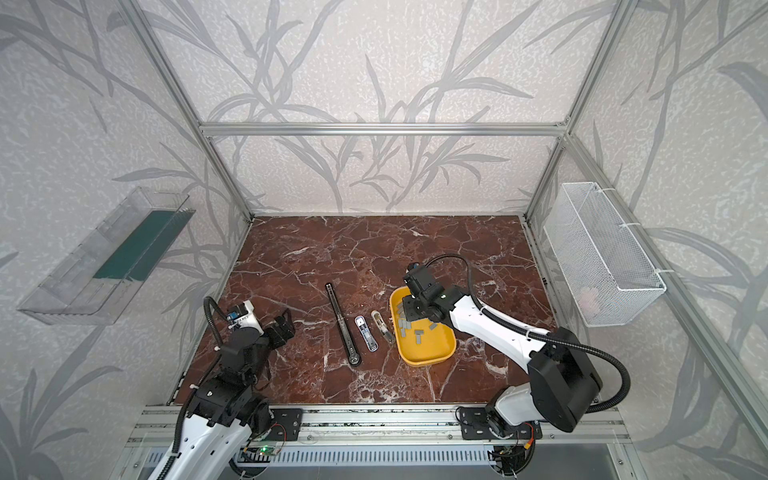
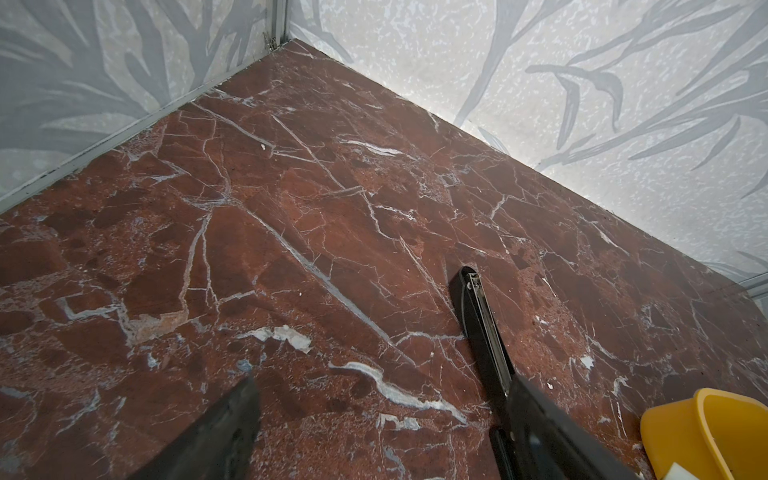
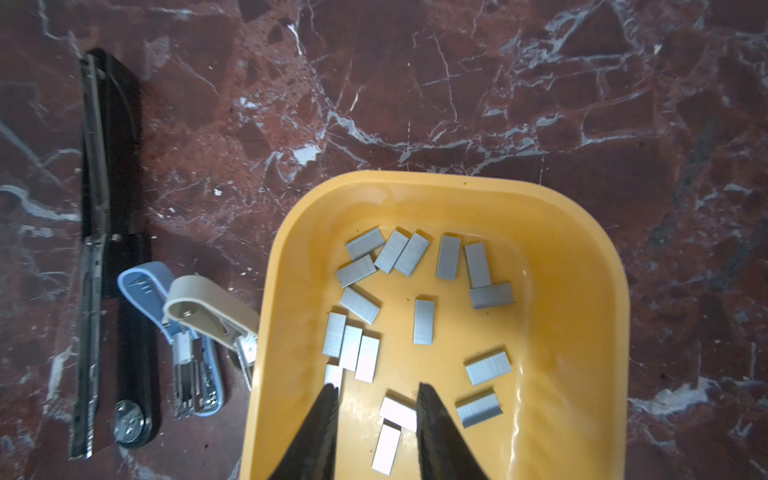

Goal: Load the staples into the stapler
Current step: 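Lower the open right gripper into the yellow tray over a staple strip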

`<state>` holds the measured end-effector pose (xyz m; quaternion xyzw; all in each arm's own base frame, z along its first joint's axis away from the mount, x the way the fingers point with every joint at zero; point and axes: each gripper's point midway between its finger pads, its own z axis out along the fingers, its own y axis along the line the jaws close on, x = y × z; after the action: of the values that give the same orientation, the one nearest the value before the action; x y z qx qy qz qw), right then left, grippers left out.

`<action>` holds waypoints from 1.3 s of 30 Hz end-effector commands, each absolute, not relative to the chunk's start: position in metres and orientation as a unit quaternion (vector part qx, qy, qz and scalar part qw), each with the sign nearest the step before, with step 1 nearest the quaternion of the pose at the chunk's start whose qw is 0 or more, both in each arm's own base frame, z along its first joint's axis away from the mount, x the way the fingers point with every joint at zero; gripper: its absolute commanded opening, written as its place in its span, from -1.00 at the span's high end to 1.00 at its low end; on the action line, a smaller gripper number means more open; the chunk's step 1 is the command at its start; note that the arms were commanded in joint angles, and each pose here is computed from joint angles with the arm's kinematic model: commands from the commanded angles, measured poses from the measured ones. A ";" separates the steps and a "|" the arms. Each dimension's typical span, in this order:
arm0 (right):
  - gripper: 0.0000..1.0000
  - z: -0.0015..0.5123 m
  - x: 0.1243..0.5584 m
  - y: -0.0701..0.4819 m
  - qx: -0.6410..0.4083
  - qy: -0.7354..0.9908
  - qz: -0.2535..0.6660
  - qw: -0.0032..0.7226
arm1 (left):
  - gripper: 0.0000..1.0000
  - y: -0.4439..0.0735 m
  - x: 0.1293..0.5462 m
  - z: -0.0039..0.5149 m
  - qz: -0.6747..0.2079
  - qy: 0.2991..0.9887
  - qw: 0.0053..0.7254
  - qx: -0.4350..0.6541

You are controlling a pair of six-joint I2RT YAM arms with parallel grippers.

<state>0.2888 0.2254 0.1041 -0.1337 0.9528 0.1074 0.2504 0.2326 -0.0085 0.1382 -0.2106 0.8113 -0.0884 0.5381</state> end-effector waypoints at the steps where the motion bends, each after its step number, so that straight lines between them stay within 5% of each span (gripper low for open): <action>1: 0.32 0.094 0.301 0.230 -0.156 0.956 0.080 0.237 | -0.87 -0.006 0.235 0.136 -0.083 0.809 0.541 -0.214; 7: 0.32 0.069 0.313 0.214 -0.159 0.968 0.011 0.192 | -0.87 -0.009 0.235 0.136 -0.089 0.810 0.540 -0.210; 39: 0.32 0.014 0.305 0.205 -0.138 0.983 0.023 0.118 | -0.87 -0.010 0.233 0.138 -0.098 0.805 0.547 -0.208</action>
<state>0.3107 0.2082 0.0233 -0.1428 0.9799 0.0245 0.1372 0.2332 -0.0125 0.1411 -0.2048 0.8067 -0.1022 0.5448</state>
